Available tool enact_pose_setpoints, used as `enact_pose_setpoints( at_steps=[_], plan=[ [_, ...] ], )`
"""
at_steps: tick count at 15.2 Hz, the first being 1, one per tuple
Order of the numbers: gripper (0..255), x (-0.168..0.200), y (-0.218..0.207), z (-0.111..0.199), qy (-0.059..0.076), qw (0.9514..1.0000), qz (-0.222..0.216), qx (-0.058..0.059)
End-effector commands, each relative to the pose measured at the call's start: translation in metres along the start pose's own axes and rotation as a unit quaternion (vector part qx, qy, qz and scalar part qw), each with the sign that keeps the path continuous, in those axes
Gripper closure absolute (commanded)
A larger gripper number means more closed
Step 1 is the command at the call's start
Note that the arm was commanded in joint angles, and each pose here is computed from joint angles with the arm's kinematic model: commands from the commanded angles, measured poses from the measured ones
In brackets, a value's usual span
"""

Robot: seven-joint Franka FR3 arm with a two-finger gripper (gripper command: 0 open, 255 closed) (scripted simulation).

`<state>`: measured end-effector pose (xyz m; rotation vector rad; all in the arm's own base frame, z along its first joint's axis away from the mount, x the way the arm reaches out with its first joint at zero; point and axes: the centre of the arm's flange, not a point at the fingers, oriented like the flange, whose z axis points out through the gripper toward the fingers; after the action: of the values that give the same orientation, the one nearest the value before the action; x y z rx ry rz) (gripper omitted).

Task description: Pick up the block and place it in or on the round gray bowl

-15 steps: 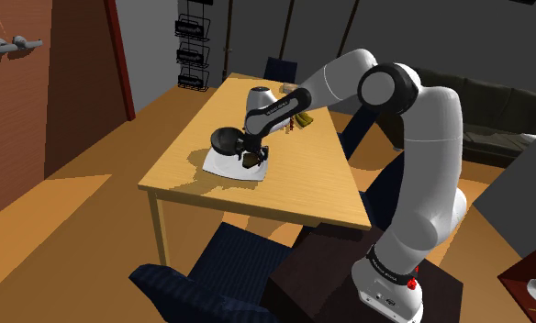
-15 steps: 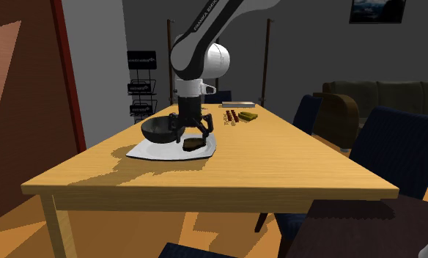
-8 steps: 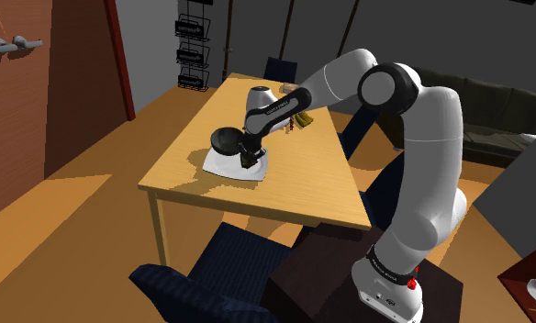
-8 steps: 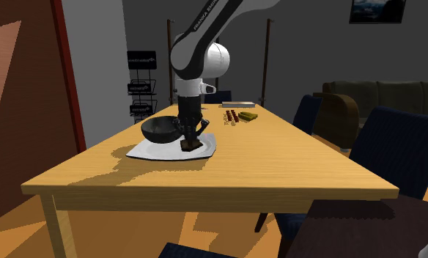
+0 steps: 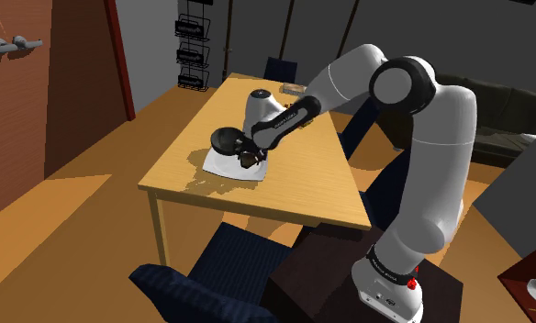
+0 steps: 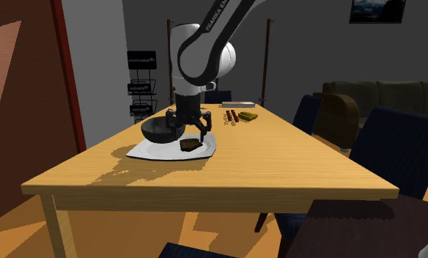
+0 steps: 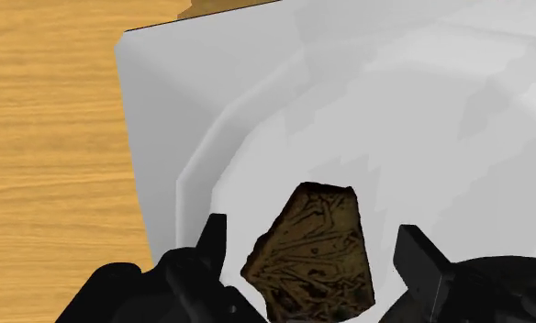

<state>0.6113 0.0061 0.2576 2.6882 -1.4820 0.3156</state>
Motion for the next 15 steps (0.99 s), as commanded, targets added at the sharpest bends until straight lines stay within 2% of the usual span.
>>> enact_pose_setpoints(
  at_steps=[1,8,15],
  plan=[
    [0,-0.021,0.004,-0.006,0.041,0.9986,-0.026,0.023],
    [0,-0.018,0.002,0.028,0.041,0.9986,-0.026,0.023],
    [0,-0.018,0.002,0.028,0.041,0.9986,-0.026,0.023]
  ],
)
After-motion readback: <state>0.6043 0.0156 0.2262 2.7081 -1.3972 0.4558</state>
